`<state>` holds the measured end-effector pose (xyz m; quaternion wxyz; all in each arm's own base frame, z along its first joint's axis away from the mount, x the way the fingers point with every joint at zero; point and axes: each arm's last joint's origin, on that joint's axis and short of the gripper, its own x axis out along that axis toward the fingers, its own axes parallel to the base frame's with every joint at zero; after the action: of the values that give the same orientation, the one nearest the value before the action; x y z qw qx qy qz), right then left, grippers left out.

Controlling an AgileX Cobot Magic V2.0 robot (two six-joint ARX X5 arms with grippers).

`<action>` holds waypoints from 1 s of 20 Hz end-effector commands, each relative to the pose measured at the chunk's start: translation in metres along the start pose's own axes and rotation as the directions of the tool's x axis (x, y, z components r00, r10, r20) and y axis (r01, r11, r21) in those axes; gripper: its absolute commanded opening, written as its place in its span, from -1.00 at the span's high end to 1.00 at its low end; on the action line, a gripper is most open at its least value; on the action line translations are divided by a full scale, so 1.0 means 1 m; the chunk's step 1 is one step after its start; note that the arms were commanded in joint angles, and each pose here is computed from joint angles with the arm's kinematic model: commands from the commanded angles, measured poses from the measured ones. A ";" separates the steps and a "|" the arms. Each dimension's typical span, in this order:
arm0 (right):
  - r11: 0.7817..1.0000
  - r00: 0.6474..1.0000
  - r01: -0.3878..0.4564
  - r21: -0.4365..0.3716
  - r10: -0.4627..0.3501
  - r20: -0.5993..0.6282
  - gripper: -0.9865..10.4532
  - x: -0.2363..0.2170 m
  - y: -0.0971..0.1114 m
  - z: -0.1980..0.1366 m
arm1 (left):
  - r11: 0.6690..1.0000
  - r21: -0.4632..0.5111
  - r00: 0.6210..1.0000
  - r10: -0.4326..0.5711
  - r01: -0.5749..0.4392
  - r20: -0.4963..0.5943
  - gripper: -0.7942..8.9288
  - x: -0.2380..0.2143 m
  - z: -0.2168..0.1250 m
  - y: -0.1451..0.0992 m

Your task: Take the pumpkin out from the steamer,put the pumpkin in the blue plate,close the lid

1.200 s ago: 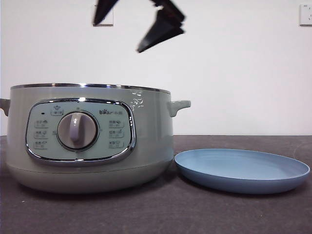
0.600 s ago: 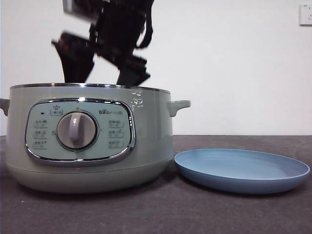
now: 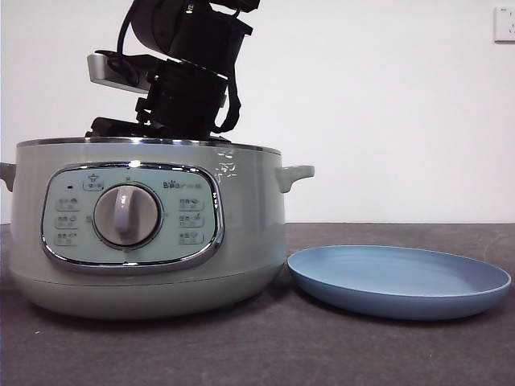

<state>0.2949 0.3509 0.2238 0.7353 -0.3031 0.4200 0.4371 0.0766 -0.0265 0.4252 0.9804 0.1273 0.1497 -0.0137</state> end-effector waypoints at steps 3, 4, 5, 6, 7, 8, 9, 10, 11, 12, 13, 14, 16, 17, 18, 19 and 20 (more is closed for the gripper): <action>1.000 0.996 0.029 -0.001 -0.029 0.082 0.84 -0.064 -0.002 0.004 | 1.000 -0.009 0.999 0.006 -0.006 0.037 0.85 0.002 0.008 -0.001; 0.999 0.995 0.040 0.011 -0.040 0.094 0.84 -0.084 -0.006 0.001 | 1.000 -0.004 1.000 -0.001 0.001 0.030 0.85 0.006 0.009 -0.002; 0.998 0.994 0.048 0.027 -0.050 0.099 0.84 -0.106 -0.010 -0.004 | 1.000 -0.001 0.999 -0.028 0.028 0.028 0.85 0.010 0.011 -0.006; 0.997 0.994 0.057 0.048 -0.062 0.094 0.84 -0.125 -0.015 -0.011 | 0.999 -0.003 0.998 -0.053 0.053 0.036 0.85 0.011 0.012 -0.007; 0.994 0.993 0.069 0.087 -0.076 0.087 0.85 -0.147 -0.022 -0.021 | 0.997 -0.001 0.996 -0.079 0.079 0.036 0.85 0.016 0.014 -0.010; 0.989 0.993 0.080 0.121 -0.090 0.081 0.85 -0.163 -0.028 -0.029 | 0.996 -0.001 0.996 -0.084 0.084 0.039 0.85 0.017 0.015 -0.011; 0.984 0.991 0.096 0.153 -0.109 0.078 0.85 -0.181 -0.035 -0.039 | 0.994 0.001 0.994 -0.105 0.105 0.037 0.85 0.021 0.016 -0.013; 0.977 0.990 0.108 0.183 -0.122 0.071 0.85 -0.195 -0.039 -0.048 | 0.993 0.003 0.992 -0.119 0.119 0.033 0.85 0.023 0.017 -0.015; 0.970 0.989 0.118 0.214 -0.134 0.062 0.85 -0.207 -0.043 -0.057 | 0.991 0.004 0.991 -0.130 0.130 0.032 0.85 0.024 0.017 -0.015; 0.960 0.990 0.123 0.252 -0.136 0.037 0.85 -0.217 -0.045 -0.068 | 0.991 0.005 0.991 -0.133 0.133 0.032 0.85 0.026 0.018 -0.016; 0.947 0.990 0.126 0.294 -0.139 0.022 0.85 -0.223 -0.046 -0.076 | 0.990 0.004 0.990 -0.139 0.139 0.035 0.85 0.026 0.018 -0.017; 0.937 0.989 0.132 0.322 -0.145 0.017 0.85 -0.228 -0.047 -0.083 | 0.988 0.004 0.987 -0.154 0.154 0.039 0.85 0.027 0.019 -0.017; 0.923 0.985 0.147 0.356 -0.168 0.027 0.85 -0.237 -0.046 -0.099 | 0.988 0.001 0.986 -0.157 0.157 0.047 0.85 0.028 0.020 -0.018; 0.914 0.984 0.151 0.377 -0.176 0.032 0.85 -0.239 -0.044 -0.106 | 0.987 0.000 0.986 -0.159 0.159 0.048 0.85 0.028 0.020 -0.018; 0.906 0.982 0.156 0.393 -0.186 0.039 0.85 -0.240 -0.042 -0.114 | 0.985 0.002 0.984 -0.170 0.170 0.048 0.85 0.029 0.021 -0.019; 0.899 0.979 0.161 0.407 -0.196 0.046 0.85 -0.238 -0.040 -0.121 | 0.984 -0.002 0.983 -0.179 0.180 0.049 0.85 0.030 0.021 -0.020; 0.889 0.976 0.169 0.426 -0.210 0.052 0.85 -0.235 -0.038 -0.130 | 0.984 -0.004 0.983 -0.179 0.180 0.048 0.85 0.031 0.021 -0.020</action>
<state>0.2197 0.1372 0.3814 0.8445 -0.1653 0.4230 0.2838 0.1132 -0.0522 0.4213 0.9718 0.1211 0.1726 -0.1056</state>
